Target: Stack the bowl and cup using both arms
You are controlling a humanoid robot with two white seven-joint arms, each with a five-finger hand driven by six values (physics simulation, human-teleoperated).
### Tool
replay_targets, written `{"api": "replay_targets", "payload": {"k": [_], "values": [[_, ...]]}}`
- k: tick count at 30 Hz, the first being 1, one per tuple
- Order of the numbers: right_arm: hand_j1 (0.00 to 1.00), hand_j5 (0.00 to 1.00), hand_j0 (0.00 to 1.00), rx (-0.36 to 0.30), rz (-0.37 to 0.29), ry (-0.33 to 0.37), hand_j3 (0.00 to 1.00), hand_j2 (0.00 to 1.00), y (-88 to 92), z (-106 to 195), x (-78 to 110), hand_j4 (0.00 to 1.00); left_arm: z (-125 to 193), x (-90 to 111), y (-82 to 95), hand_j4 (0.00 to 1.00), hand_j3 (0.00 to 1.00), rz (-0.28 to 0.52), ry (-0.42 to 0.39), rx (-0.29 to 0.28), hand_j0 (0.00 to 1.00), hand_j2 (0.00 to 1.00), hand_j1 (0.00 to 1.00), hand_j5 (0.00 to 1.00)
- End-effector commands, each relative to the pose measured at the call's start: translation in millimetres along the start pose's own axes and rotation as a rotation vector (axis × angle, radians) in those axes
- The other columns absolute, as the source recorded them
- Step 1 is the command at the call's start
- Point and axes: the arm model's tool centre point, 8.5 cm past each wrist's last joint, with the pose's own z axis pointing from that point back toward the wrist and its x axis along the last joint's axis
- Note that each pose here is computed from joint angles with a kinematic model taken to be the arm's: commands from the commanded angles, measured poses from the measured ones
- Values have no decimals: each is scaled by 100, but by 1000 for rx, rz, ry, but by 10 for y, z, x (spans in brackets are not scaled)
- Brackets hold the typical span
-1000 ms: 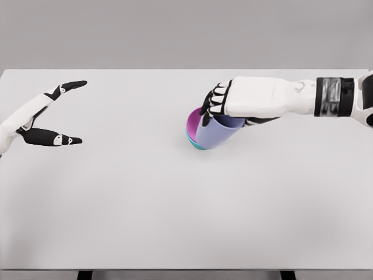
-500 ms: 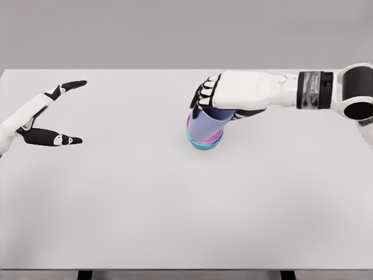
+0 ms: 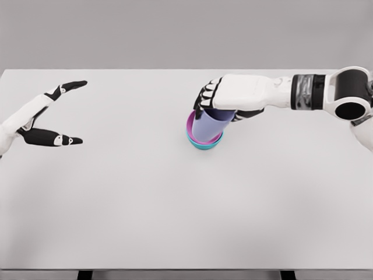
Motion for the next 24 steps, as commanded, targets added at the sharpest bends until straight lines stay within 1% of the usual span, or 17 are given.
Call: {"api": "replay_targets", "payload": {"k": [1, 7, 10, 12, 16, 24], "values": [[59, 59, 59, 2, -9, -11, 59, 59, 21, -51, 22, 59, -4, 7, 11, 100, 100, 5, -4, 5, 100, 100, 100, 100], [59, 59, 59, 5, -1, -15, 59, 59, -3, -132, 15, 59, 2, 0, 6, 100, 100, 7, -1, 4, 100, 100, 100, 100], [59, 59, 59, 24, -12, 14, 59, 59, 63, -119, -74, 59, 0, 5, 7, 100, 100, 7, -3, 5, 100, 100, 100, 100], [59, 59, 59, 31, -12, 27, 59, 59, 73, -116, -114, 59, 0, 5, 7, 100, 100, 7, -3, 5, 100, 100, 100, 100], [59, 59, 59, 25, -6, 23, 59, 59, 38, -134, -110, 59, -3, 9, 7, 100, 100, 6, -5, 5, 100, 100, 100, 100], [59, 59, 59, 36, -17, 21, 59, 59, 84, -177, -117, 59, -16, 13, -8, 100, 100, 10, -9, 7, 100, 100, 100, 100]]}}
